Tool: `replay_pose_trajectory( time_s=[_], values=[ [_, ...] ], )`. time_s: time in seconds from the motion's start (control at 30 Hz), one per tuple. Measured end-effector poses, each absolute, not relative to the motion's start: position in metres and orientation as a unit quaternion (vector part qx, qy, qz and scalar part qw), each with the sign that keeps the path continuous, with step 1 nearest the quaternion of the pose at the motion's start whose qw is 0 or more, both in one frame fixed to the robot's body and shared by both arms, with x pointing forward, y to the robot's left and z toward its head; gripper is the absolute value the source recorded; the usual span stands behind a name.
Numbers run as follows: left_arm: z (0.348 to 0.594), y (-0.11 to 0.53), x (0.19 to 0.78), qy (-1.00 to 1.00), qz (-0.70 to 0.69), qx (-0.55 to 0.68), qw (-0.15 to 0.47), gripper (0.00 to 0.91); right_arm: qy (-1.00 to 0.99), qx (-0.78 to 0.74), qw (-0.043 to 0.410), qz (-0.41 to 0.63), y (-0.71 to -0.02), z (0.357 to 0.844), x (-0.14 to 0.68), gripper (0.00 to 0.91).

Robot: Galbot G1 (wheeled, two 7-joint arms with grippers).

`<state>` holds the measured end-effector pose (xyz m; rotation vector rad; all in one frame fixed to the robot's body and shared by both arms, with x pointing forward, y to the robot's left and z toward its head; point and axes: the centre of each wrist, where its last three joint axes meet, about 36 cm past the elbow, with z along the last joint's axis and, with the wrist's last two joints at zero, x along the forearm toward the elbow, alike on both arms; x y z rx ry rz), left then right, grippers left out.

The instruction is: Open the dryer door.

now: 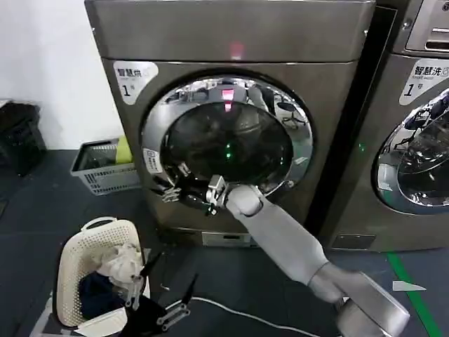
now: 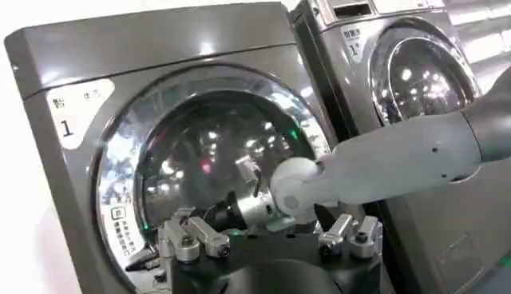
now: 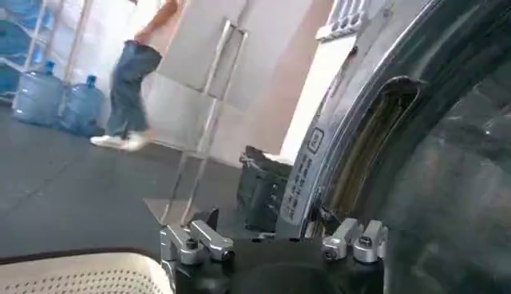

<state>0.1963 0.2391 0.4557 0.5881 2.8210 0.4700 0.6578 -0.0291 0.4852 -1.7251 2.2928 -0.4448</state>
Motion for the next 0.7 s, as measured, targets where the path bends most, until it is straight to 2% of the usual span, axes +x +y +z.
replay_pose_trajectory(
  time_s=[0.47, 0.7],
  values=[
    [0.454, 0.26, 0.205, 0.967, 0.145, 0.179, 0.107, 0.907, 0.691, -0.699, 0.142, -0.118, -0.065, 0.48, 0.648, 0.907],
    [0.462, 0.288, 0.211, 0.975, 0.149, 0.142, 0.089, 0.907, 0.644, -0.742, 0.152, -0.112, -0.099, 0.479, 0.638, 0.907]
  ],
)
